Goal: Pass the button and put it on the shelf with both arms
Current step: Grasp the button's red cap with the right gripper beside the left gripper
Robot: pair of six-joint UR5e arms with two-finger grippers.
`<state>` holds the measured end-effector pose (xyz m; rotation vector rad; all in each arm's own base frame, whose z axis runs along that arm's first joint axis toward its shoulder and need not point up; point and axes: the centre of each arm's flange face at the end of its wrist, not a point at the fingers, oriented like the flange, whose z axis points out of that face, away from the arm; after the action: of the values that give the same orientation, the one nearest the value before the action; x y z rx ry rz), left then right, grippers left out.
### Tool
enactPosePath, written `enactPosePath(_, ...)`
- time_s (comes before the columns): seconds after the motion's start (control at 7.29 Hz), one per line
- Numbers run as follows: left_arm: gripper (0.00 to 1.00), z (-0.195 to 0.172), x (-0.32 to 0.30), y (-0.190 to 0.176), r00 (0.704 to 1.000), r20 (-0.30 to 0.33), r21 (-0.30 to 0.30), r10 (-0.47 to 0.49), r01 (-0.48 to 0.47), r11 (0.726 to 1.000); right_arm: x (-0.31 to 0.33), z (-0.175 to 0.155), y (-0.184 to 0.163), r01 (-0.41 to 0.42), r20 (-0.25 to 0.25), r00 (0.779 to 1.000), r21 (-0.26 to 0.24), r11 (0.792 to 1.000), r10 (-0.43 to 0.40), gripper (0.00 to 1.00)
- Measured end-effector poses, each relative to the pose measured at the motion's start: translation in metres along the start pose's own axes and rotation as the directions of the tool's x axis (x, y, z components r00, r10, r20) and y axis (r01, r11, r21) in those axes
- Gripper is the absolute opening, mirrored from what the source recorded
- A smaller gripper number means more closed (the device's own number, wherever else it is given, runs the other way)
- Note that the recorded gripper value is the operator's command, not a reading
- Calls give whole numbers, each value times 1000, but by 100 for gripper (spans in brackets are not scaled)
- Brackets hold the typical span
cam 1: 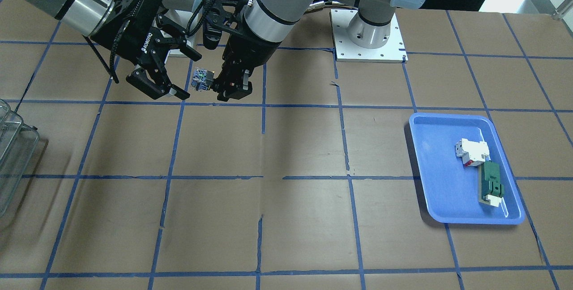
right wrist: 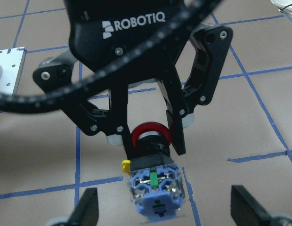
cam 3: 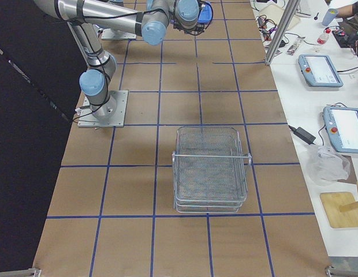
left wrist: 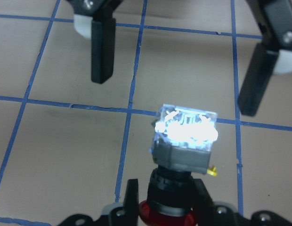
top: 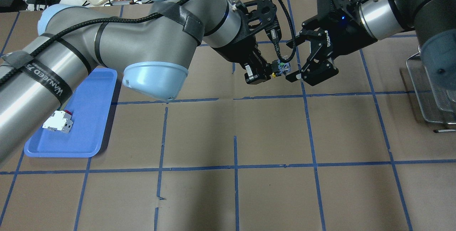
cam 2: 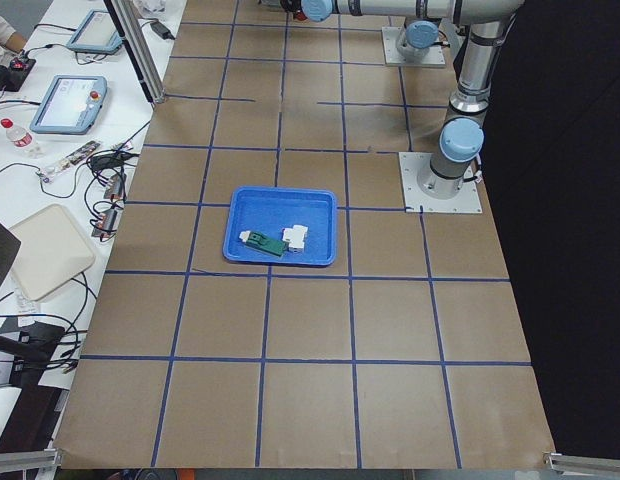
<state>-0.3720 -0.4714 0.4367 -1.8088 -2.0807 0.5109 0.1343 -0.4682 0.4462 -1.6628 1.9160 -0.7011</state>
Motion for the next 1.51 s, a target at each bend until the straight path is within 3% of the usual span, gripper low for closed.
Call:
enactPosePath(1.1, 0, -1, 1, 0, 1000, 3, -1, -2, 2, 1000, -7, 22, 4, 14, 46, 999, 3, 1000, -14, 100)
enactPosePath(1.51, 0, -2, 2, -1, 1000, 6, 0, -1, 1, 1000, -7, 22, 0, 24, 35, 999, 3, 1000, -24, 77)
